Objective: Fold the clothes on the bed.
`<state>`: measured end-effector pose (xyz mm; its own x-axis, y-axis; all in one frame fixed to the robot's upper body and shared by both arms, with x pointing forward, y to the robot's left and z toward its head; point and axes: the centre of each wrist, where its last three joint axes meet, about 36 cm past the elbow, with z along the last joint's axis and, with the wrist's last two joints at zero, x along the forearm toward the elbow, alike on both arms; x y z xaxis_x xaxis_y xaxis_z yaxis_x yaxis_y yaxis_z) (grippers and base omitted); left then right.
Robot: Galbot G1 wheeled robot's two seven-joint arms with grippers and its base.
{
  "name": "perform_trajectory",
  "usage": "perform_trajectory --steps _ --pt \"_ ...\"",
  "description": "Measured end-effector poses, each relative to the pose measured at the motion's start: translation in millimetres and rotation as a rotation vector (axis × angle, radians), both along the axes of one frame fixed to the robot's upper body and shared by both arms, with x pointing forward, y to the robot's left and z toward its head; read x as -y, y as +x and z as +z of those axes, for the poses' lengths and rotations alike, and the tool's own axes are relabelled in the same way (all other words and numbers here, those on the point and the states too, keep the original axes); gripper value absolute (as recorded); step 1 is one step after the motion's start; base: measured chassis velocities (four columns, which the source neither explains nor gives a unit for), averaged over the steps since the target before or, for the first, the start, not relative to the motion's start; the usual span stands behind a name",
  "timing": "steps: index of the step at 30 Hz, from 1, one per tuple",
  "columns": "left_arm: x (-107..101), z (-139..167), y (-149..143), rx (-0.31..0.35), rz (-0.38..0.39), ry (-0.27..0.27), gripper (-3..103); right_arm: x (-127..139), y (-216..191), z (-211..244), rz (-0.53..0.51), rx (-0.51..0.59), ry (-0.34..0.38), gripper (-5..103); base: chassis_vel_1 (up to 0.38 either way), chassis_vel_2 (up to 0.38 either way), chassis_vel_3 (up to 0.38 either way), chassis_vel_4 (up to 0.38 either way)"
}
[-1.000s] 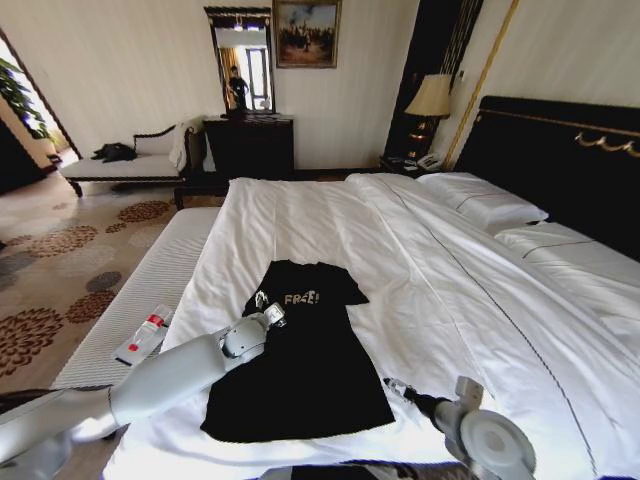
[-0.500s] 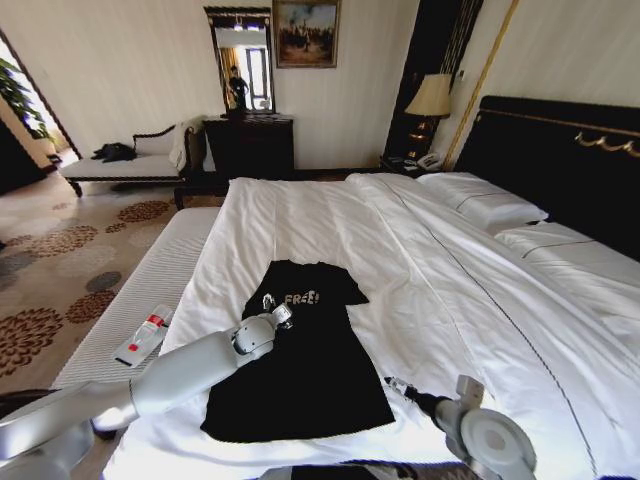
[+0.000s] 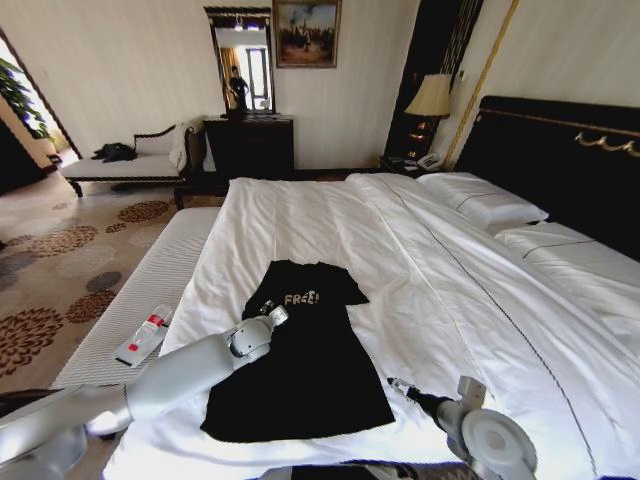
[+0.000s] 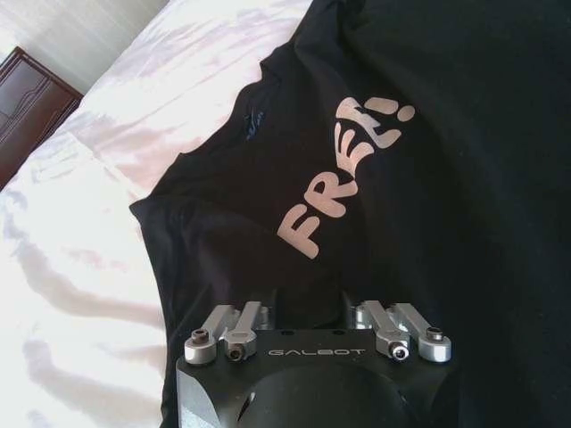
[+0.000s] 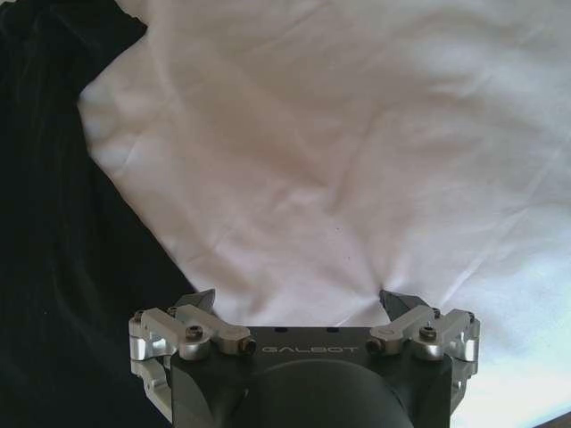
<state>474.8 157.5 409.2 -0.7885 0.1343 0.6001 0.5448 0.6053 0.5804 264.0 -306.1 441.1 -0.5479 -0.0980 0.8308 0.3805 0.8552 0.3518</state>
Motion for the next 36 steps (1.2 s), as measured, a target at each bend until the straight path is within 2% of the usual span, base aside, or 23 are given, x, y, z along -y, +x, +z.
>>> perform_trajectory --steps 2,4,5,7,8,11,20,29,34,36 --pt "-0.7 -0.1 -0.1 0.000 0.001 0.001 35 0.2 -0.2 0.0 -0.001 0.000 0.000 100 0.000 0.000 0.000 0.000" --pt "-1.8 -0.7 -0.6 0.001 0.003 0.004 24 0.4 -0.3 0.4 -0.001 0.001 -0.001 100 0.000 0.000 0.000 0.000" --pt "-1.8 -0.7 -0.6 0.001 0.003 0.004 24 0.4 -0.3 0.4 -0.001 0.001 -0.001 100 0.000 0.000 0.000 0.000" --pt "-2.2 -1.0 -0.1 0.007 0.006 0.006 14 0.0 0.1 1.3 0.000 0.004 0.000 100 0.000 0.000 0.000 0.000" --pt "-2.2 -1.0 -0.1 0.007 0.006 0.006 14 0.0 0.1 1.3 0.000 0.004 0.000 100 0.000 0.000 0.000 0.000" --pt "-4.0 -3.3 1.2 0.014 0.011 0.017 2 -1.1 0.6 1.5 0.002 0.006 0.002 100 0.000 0.000 0.000 0.000" --pt "-12.1 0.3 7.7 0.035 0.048 0.010 2 -4.5 1.1 4.2 0.005 0.015 0.008 100 0.000 0.000 0.000 0.000" --pt "-32.8 25.4 19.8 0.071 0.132 -0.058 2 -8.2 1.7 1.0 0.011 0.010 0.008 100 0.000 0.000 0.000 0.000" --pt "-50.9 32.8 20.8 0.080 0.187 -0.083 2 -9.4 2.4 0.8 0.013 0.012 0.009 100 0.000 0.000 0.000 0.000" --pt "-71.0 39.4 25.0 0.095 0.241 -0.096 2 -9.3 2.0 0.7 0.013 0.011 0.009 100 0.000 0.000 0.000 0.000"
